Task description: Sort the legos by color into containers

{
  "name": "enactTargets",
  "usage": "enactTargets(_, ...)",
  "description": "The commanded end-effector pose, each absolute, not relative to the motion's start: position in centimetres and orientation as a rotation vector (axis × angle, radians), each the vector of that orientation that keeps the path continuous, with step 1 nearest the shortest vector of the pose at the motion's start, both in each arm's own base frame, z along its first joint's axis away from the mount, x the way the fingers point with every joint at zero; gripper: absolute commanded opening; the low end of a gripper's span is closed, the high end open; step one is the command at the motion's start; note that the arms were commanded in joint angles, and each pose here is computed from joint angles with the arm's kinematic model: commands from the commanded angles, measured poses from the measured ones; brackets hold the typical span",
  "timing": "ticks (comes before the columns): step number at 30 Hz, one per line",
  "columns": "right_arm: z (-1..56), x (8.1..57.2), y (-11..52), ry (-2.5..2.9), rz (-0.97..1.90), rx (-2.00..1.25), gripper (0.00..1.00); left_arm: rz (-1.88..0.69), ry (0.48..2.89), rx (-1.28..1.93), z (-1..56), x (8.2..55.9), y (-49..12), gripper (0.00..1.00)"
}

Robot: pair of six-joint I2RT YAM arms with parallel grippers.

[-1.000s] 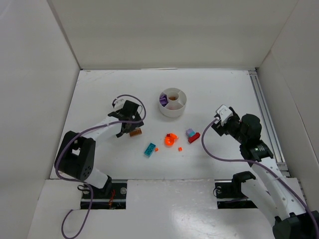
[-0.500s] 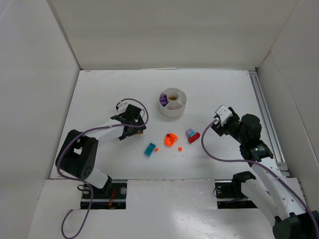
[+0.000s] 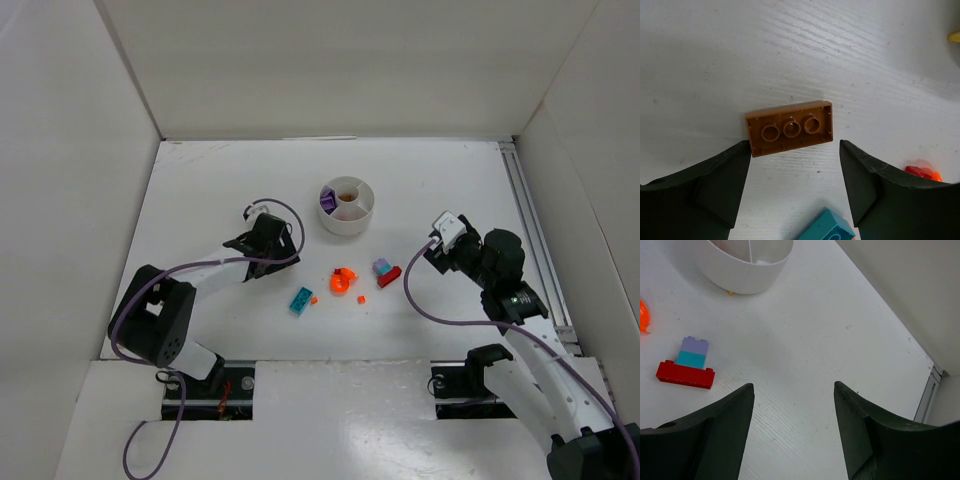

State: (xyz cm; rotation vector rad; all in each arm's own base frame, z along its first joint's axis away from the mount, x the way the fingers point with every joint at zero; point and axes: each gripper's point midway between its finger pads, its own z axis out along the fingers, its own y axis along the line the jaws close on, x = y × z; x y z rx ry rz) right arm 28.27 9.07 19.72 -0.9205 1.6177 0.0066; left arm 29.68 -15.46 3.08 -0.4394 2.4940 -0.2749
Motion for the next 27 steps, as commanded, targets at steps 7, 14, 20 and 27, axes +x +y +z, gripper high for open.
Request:
enactTargets(7,20.5,28.0,9.0,1.592,0.003,-0.919,0.70,-0.399,2.494,-0.305,2.6,30.9,-18.3,0.58)
enactTargets(14,21.2,27.6,8.5,1.587,-0.021,-0.903,0.70,-0.285,2.538,-0.262,1.4,30.7,-18.2,0.53)
enactTargets(20,21.2,27.6,8.5,1.587,-0.021,-0.903,0.70,-0.251,2.529,-0.271,1.4,30.7,-18.0,0.43)
enactTargets(27,21.0,27.4,8.2,1.603,-0.036,-0.895,0.70,-0.261,2.474,-0.258,3.0,31.4,-17.9,0.28)
